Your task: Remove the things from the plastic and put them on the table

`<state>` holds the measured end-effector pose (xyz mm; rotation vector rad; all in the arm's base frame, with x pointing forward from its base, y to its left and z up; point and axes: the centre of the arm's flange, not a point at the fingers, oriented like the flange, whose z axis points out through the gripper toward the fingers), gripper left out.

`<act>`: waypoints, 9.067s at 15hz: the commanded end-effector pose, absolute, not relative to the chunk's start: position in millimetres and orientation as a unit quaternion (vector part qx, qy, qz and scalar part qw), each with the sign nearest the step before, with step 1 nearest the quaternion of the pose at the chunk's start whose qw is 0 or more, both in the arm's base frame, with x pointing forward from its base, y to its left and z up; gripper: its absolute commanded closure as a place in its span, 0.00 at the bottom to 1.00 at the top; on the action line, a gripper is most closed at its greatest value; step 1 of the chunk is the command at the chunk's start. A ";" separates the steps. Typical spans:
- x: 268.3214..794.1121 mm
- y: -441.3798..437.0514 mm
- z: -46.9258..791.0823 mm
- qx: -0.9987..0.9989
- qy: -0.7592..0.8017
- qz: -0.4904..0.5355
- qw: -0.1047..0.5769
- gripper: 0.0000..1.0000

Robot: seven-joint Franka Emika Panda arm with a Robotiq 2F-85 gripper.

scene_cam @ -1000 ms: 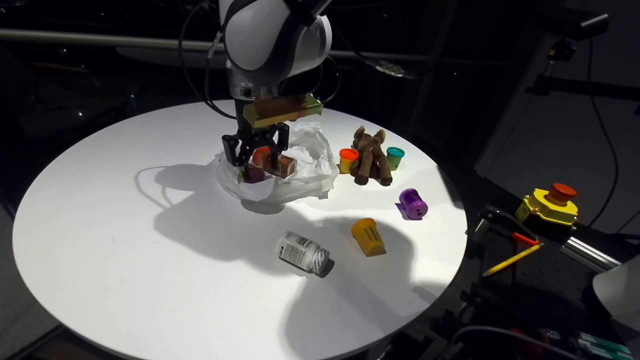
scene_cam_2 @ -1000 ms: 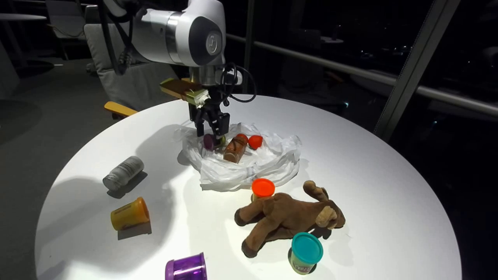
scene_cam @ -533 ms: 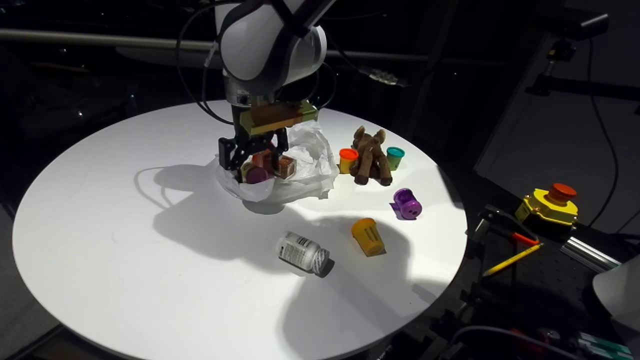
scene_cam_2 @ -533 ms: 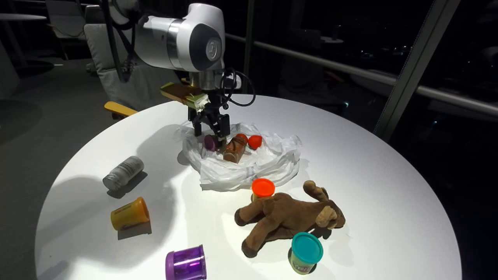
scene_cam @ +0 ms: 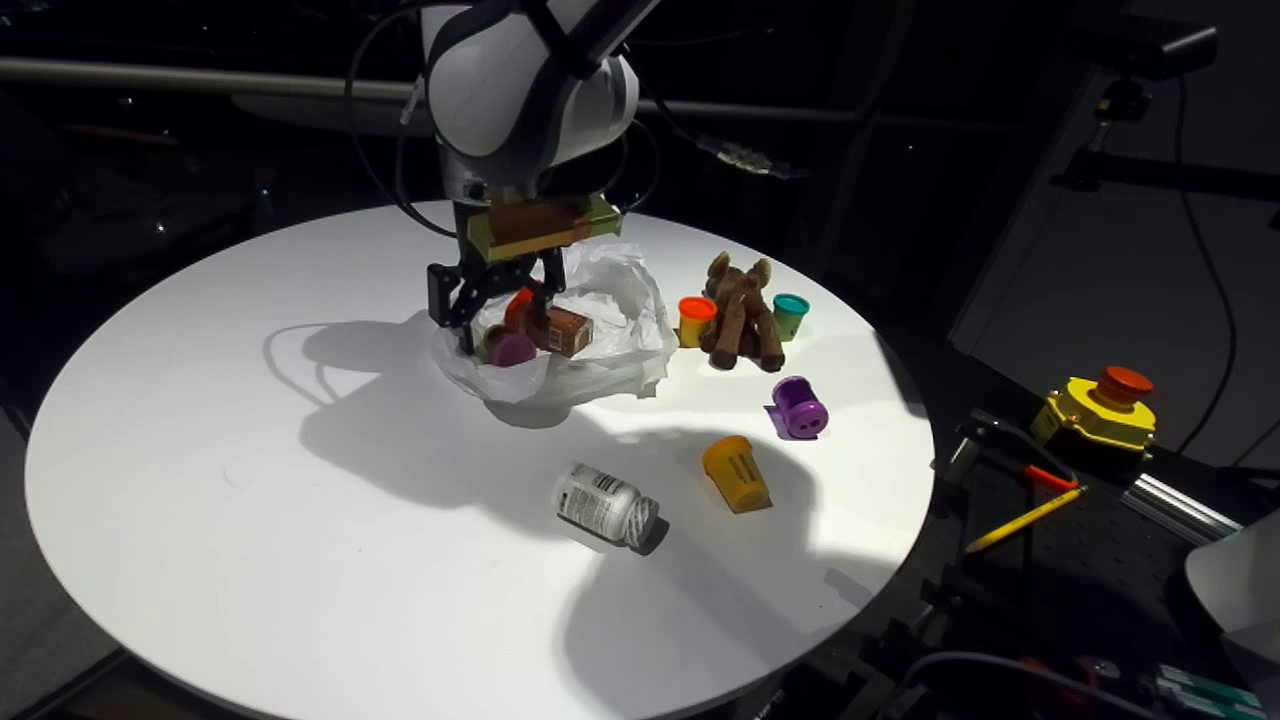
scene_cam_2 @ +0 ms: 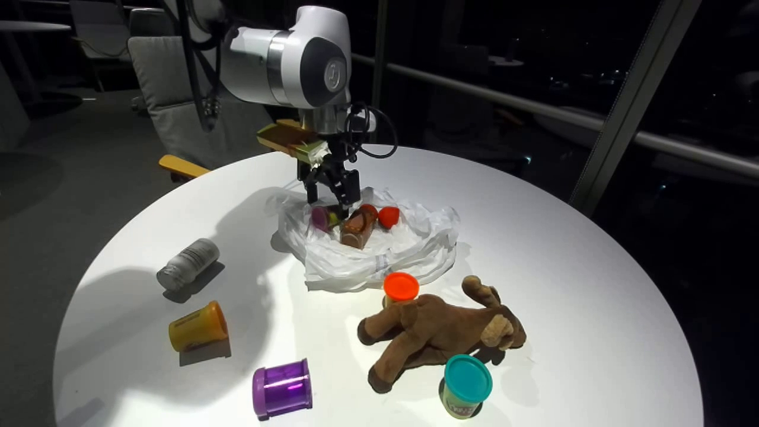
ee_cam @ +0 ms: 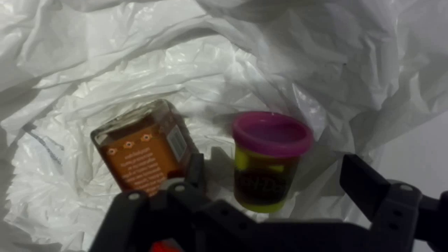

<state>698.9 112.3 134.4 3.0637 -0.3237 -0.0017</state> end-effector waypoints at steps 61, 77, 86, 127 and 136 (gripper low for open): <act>668.5 99.6 177.3 0.987 -0.024 0.006 0.161 0.00; 728.7 51.5 156.7 0.993 -0.039 -0.046 0.097 0.00; 736.4 39.6 131.4 0.991 -0.039 -0.119 0.050 0.42; 703.3 85.5 192.4 0.988 -0.148 -0.020 0.029 0.00; 748.2 10.7 170.9 0.966 -0.257 -0.002 -0.001 0.00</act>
